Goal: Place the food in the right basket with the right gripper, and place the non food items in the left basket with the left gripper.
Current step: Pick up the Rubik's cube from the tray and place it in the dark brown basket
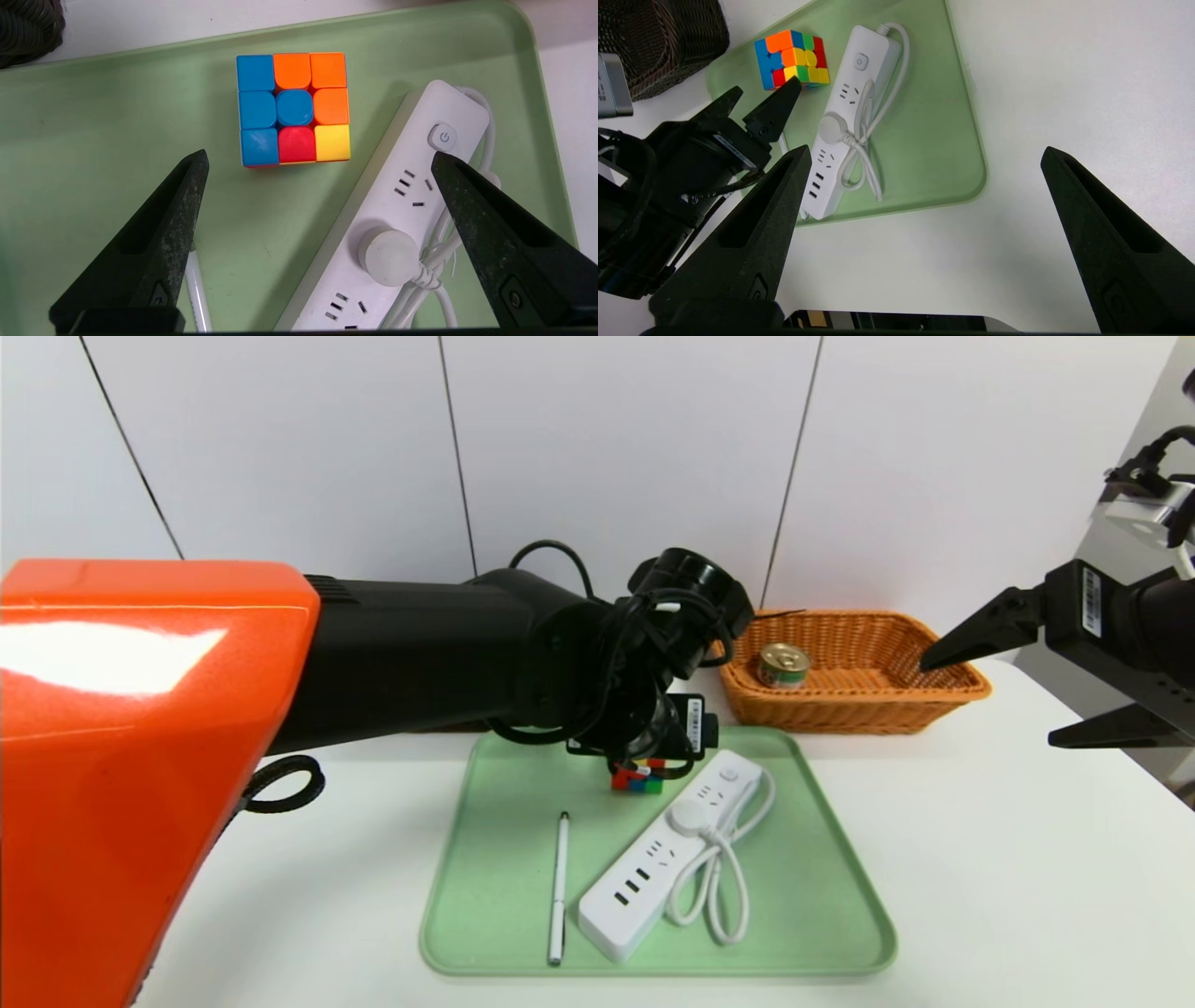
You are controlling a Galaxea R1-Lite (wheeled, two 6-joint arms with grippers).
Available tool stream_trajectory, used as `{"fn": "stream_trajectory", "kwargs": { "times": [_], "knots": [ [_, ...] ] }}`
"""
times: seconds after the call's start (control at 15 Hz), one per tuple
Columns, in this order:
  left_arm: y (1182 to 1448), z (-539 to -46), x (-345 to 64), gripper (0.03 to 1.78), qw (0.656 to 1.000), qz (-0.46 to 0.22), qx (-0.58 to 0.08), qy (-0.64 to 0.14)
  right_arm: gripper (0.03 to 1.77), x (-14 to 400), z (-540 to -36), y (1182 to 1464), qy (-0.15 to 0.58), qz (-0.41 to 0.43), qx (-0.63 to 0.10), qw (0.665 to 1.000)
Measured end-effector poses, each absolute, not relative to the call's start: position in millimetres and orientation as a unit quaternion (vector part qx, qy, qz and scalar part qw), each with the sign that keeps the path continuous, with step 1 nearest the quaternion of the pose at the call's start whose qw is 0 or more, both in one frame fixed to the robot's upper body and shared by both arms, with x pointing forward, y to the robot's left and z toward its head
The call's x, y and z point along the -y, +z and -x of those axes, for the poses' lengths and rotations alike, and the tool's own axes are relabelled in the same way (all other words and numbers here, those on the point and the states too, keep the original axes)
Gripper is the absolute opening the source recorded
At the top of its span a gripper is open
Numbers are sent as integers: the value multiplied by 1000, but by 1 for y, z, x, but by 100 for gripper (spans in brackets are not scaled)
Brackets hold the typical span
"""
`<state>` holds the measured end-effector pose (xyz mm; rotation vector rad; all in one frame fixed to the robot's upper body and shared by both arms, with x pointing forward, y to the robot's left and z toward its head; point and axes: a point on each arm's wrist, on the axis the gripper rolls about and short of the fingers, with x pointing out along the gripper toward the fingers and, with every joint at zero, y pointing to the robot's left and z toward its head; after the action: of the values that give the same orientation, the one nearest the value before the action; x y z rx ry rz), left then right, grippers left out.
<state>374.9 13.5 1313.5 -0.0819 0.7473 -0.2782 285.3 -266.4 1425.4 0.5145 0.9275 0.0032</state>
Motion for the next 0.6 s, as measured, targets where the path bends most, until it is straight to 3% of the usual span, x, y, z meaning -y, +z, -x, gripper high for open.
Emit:
{"fn": "stream_trajectory", "kwargs": {
  "times": [0.6],
  "knots": [
    [1290, -388, -3, 169, 921, 21, -373, -111, 170, 270, -278, 1418, -7, -242, -453, 858]
  ]
}}
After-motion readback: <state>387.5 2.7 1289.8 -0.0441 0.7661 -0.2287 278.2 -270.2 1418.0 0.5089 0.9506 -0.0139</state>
